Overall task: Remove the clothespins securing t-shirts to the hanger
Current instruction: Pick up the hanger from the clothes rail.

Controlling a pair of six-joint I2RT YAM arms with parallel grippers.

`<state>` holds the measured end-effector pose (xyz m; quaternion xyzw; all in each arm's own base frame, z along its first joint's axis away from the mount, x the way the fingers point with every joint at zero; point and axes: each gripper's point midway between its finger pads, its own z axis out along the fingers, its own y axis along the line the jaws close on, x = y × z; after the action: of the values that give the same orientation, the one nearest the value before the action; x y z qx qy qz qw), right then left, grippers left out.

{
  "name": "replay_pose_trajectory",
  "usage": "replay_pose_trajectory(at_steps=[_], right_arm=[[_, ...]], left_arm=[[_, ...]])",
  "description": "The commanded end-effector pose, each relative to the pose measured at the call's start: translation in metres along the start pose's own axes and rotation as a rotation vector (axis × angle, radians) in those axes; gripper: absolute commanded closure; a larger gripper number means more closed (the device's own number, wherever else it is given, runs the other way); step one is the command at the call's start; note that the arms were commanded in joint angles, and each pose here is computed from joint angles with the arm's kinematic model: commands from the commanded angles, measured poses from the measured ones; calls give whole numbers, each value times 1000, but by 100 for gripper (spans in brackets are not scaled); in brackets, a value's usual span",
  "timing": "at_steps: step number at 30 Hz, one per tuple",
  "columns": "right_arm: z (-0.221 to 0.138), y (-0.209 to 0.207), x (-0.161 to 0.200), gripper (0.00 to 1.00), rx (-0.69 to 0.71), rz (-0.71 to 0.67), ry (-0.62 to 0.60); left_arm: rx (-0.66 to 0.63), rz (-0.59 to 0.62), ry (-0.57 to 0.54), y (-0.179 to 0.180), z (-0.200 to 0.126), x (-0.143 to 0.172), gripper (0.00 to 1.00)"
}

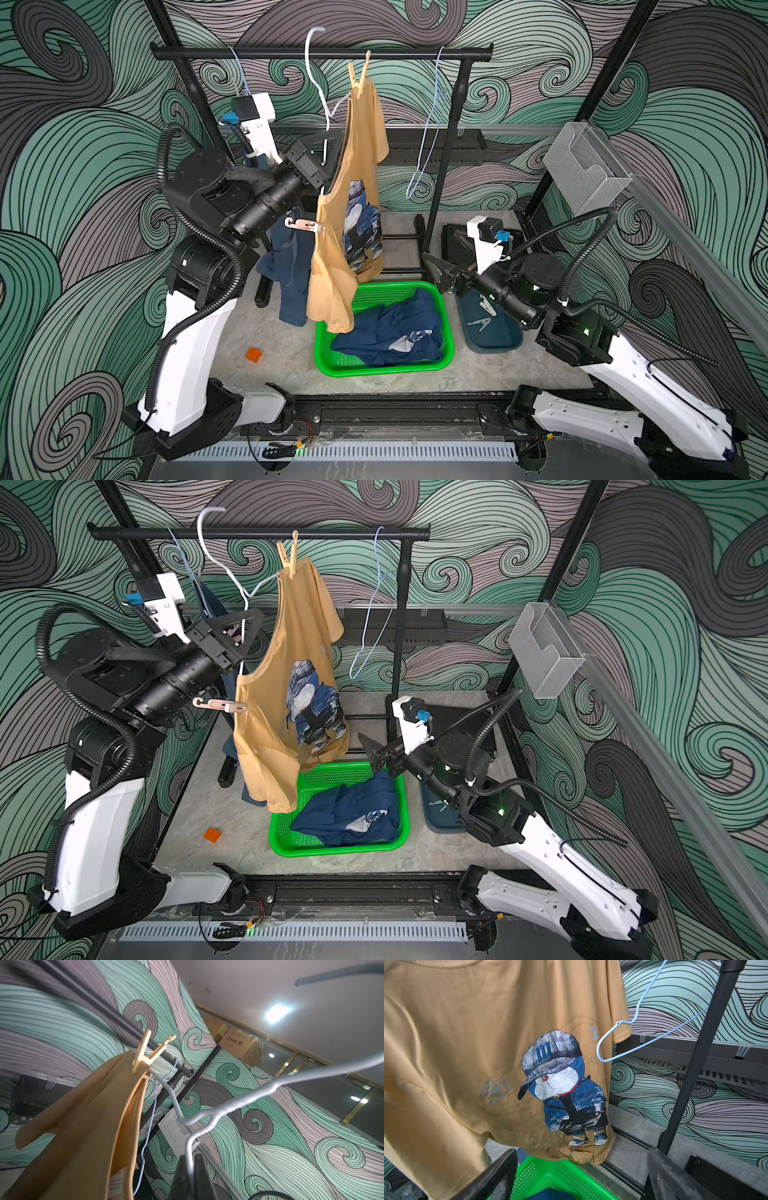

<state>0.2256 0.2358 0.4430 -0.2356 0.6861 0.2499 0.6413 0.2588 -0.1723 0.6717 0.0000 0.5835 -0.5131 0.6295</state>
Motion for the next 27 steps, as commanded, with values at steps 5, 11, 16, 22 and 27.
replay_pose_trajectory(at_steps=[5, 11, 16, 22, 27], right_arm=[[-7, -7, 2, 2, 38, -28, -1], [-9, -10, 3, 1, 51, -42, 2], [-11, -12, 5, 1, 59, -60, 6], [-9, -12, 7, 1, 62, -69, 14], [-6, -11, 11, 1, 54, -62, 23]], left_arm=[[198, 86, -234, -69, 0, -58, 100], [241, 143, -314, -87, 6, -69, 100], [245, 184, -299, -97, 0, -53, 100], [231, 197, -283, -103, -29, -44, 100], [193, 197, -230, -91, -42, -25, 100]])
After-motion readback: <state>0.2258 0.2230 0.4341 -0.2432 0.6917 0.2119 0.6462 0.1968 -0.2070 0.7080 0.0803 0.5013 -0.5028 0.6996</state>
